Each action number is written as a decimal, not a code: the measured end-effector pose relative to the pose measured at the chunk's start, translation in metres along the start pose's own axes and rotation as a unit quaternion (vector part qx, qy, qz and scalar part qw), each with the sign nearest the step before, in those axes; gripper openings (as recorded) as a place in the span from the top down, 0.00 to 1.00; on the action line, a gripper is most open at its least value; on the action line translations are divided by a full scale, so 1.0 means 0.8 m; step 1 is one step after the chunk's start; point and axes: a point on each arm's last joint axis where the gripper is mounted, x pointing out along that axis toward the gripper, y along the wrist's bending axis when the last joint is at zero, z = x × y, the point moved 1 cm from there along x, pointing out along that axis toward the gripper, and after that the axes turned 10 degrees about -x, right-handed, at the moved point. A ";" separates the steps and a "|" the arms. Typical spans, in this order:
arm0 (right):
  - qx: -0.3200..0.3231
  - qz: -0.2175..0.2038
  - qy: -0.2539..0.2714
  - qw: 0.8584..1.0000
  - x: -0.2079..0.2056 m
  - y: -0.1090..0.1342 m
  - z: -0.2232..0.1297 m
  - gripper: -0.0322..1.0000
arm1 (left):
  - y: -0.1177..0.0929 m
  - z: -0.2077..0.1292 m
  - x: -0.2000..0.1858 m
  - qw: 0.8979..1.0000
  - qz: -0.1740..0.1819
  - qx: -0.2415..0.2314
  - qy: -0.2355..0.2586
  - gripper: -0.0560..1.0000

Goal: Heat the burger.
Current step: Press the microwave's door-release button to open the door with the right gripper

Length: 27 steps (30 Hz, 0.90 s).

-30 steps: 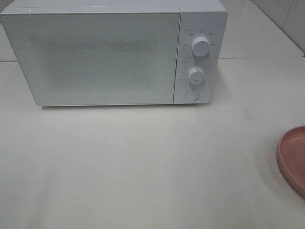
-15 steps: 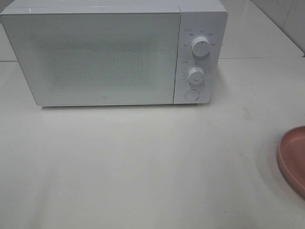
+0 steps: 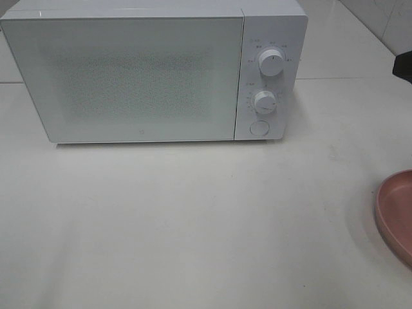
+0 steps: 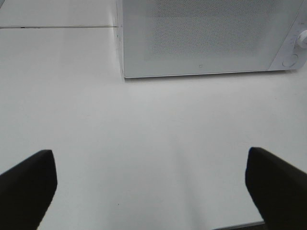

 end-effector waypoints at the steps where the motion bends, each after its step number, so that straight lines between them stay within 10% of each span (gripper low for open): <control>1: -0.007 -0.002 -0.018 1.000 0.005 0.000 0.000 0.25 | 0.000 0.000 0.000 1.000 0.000 0.000 0.000 0.01; 27: -0.028 -0.040 -0.150 0.987 0.042 0.002 -0.091 0.25 | 0.000 0.000 0.000 1.000 0.000 0.000 0.000 0.01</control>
